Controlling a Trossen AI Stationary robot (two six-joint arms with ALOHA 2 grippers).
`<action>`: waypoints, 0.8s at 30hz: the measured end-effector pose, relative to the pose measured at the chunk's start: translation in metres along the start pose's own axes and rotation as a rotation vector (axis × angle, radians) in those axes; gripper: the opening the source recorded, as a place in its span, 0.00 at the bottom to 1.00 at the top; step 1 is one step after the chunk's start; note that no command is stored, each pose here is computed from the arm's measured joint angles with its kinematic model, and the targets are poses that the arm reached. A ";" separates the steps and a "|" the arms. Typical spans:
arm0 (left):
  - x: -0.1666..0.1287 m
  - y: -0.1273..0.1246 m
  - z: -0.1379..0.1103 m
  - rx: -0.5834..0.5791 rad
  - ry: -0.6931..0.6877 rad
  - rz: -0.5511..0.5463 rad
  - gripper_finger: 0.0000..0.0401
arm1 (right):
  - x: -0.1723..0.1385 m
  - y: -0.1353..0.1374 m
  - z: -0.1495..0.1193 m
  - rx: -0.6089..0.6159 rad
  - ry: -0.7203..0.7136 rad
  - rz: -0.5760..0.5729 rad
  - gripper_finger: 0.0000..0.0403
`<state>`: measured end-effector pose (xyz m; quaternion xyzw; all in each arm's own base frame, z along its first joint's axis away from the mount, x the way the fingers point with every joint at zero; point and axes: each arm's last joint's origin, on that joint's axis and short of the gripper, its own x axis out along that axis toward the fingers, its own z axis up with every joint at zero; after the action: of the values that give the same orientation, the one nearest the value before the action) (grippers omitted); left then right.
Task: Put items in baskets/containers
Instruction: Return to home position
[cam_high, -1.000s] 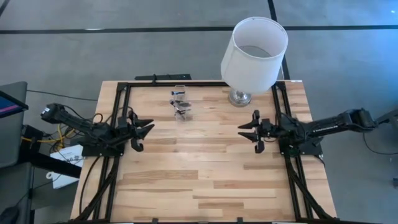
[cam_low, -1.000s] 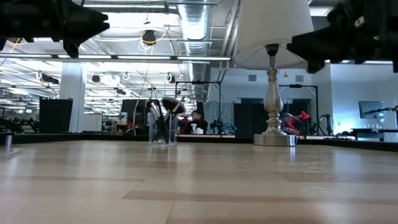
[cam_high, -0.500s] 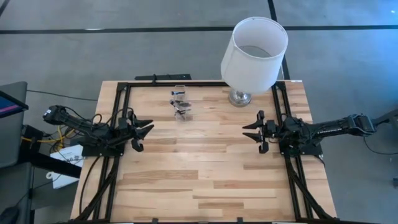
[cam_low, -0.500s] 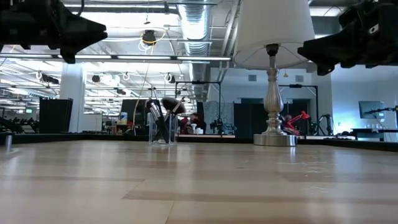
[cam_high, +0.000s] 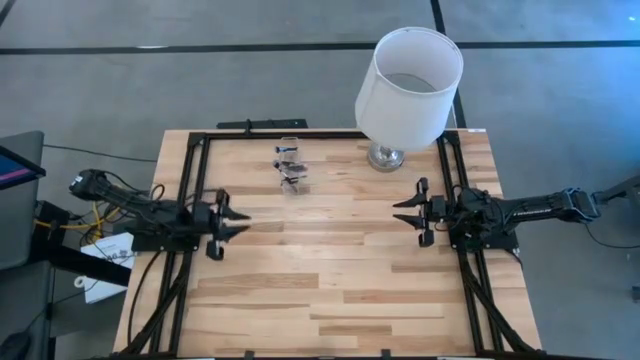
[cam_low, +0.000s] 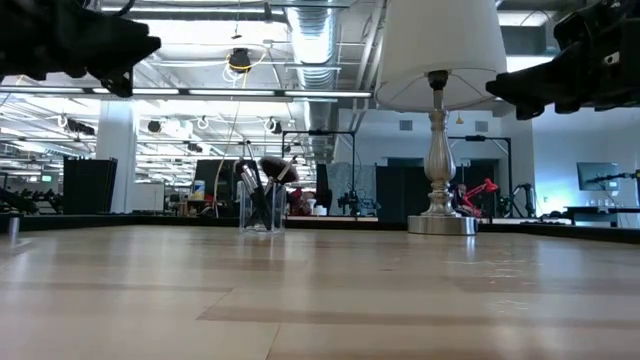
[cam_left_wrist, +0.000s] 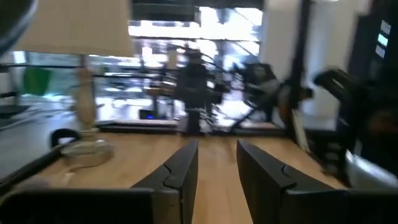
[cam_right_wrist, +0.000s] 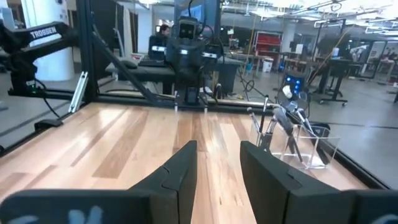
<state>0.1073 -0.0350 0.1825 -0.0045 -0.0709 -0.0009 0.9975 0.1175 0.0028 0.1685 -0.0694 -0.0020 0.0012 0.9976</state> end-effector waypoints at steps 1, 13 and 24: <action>0.001 -0.001 -0.002 0.023 0.014 -0.034 0.27 | 0.000 0.000 0.000 0.000 -0.001 0.000 0.28; 0.009 -0.007 -0.024 0.097 0.203 -0.075 0.27 | 0.000 0.000 0.000 -0.001 0.003 0.000 0.28; 0.009 -0.007 -0.025 0.104 0.215 -0.076 0.27 | 0.000 0.000 -0.001 0.000 0.003 0.002 0.28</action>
<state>0.1202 -0.0426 0.1590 0.0500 0.0366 -0.0356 0.9974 0.1176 0.0028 0.1679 -0.0696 -0.0004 0.0021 0.9976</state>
